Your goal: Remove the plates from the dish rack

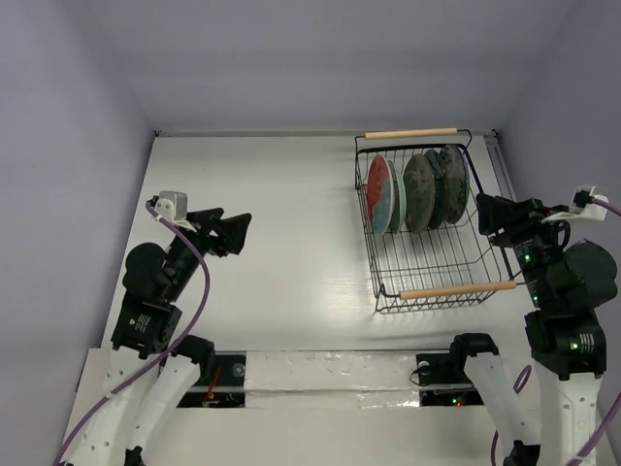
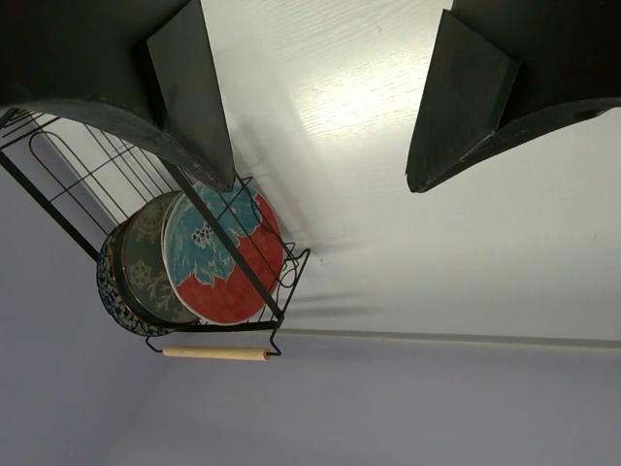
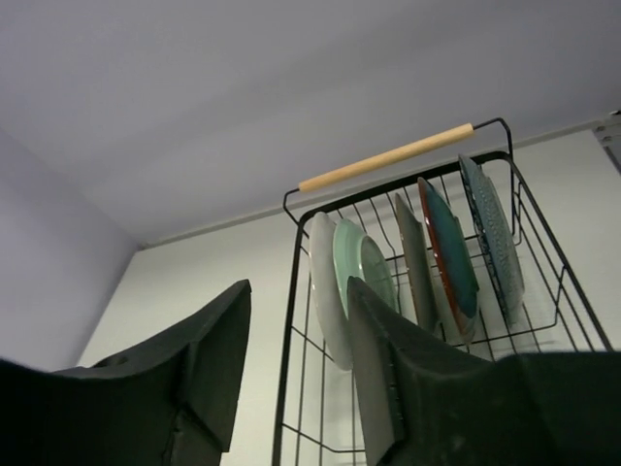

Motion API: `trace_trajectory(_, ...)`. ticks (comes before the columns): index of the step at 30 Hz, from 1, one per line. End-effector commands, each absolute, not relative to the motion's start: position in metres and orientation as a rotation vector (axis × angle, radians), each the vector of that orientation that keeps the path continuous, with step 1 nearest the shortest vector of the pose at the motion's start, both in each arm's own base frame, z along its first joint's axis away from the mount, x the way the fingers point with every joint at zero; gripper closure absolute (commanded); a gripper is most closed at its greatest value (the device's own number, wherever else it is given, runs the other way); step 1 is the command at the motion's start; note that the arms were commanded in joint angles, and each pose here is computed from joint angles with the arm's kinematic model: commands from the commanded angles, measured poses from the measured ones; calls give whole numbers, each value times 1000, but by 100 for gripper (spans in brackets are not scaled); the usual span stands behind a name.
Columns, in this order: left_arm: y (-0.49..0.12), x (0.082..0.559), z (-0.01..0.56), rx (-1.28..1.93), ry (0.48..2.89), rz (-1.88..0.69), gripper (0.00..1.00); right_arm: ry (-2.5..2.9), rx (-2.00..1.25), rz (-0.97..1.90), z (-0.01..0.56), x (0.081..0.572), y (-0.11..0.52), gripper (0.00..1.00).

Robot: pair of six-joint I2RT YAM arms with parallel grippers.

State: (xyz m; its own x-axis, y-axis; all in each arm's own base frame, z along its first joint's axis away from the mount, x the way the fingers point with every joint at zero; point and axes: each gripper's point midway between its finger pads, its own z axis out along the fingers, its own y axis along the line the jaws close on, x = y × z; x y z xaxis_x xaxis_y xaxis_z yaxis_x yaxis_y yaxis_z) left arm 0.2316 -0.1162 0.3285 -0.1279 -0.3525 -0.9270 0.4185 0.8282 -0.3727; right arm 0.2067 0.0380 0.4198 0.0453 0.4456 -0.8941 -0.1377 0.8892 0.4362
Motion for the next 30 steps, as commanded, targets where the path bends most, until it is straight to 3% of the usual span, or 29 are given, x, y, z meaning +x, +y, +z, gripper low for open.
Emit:
trace_trajectory(1, -117, 231, 331, 74, 1544, -656, 32, 1485, 244, 434, 418, 214, 38, 53)
trace_trajectory(6, -118, 221, 332, 117, 1514, -661, 35, 1575, 155, 528, 406, 229, 61, 58)
trace_trajectory(9, -119, 221, 332, 129, 1514, -660, 45, 1579, 157, 534, 406, 234, 62, 65)
trace_trajectory(12, -119, 222, 332, 117, 1517, -662, 64, 1577, 176, 506, 405, 239, 57, 84)
trace_trajectory(13, -116, 224, 333, 97, 1518, -649, 77, 1591, 186, 494, 401, 241, 54, 93)
trace_trajectory(17, -114, 225, 333, 82, 1522, -639, 100, 1653, 179, 502, 386, 259, 58, 100)
trace_trajectory(24, -115, 224, 334, 75, 1515, -646, 100, 1736, 263, 416, 357, 304, 46, 100)
trace_trajectory(30, -124, 219, 337, 122, 1500, -687, 75, 1846, 349, 190, 316, 340, 14, 100)
